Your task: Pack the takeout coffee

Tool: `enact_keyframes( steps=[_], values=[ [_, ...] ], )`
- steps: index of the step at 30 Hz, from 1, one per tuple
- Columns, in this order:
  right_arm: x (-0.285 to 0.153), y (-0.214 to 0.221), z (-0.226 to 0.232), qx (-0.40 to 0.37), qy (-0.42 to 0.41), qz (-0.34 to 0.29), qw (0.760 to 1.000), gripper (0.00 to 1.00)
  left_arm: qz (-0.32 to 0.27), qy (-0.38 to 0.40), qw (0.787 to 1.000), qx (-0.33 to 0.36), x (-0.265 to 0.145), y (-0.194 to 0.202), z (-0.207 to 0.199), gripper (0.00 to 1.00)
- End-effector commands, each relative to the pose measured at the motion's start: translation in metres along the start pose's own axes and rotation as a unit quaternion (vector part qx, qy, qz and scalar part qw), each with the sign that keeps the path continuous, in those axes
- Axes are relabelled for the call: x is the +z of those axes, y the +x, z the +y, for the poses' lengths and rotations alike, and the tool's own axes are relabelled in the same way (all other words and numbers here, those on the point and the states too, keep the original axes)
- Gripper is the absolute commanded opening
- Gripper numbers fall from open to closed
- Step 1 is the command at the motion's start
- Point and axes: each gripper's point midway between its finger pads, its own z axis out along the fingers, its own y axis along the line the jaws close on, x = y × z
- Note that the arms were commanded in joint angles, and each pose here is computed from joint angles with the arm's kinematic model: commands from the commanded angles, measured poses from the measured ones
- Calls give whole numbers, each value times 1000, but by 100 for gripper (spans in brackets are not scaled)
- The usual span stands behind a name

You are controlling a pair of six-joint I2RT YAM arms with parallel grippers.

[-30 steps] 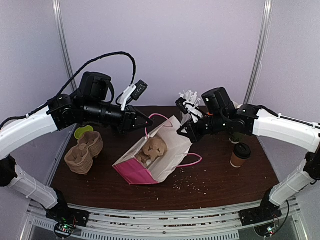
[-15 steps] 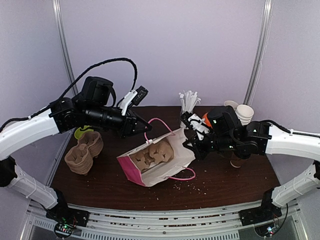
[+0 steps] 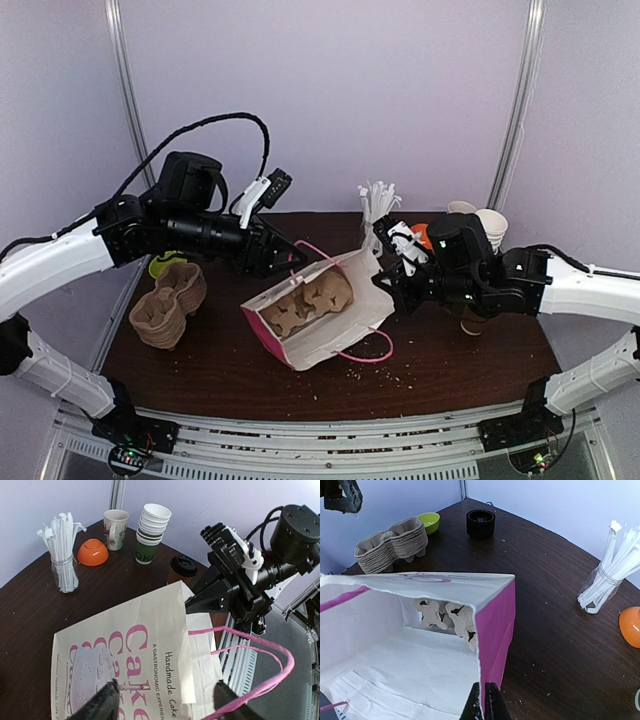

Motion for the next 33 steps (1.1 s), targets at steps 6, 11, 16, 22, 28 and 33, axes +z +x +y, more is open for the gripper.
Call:
enact_keyframes(
  steps=[6, 11, 16, 22, 28, 33],
  values=[
    [-2, 15, -4, 14, 8, -7, 1000, 0, -17, -29, 999, -17, -18, 10, 5, 97],
    [-6, 26, -6, 17, 6, -11, 1000, 0, -38, -55, 998, -20, -36, 9, 10, 98],
    [-10, 42, -4, 25, -8, -10, 1000, 0, -58, -90, 994, -20, -48, 14, 20, 98],
    [-16, 61, -5, 36, -16, -8, 999, 0, -57, -109, 992, -19, -43, 27, 30, 98],
    [-13, 84, -7, 47, -17, 9, 999, 0, -31, -127, 991, -33, -25, 51, 45, 98],
    [-7, 91, -5, 70, -21, 13, 997, 0, -25, -155, 986, -59, -16, 68, 61, 98]
  ],
)
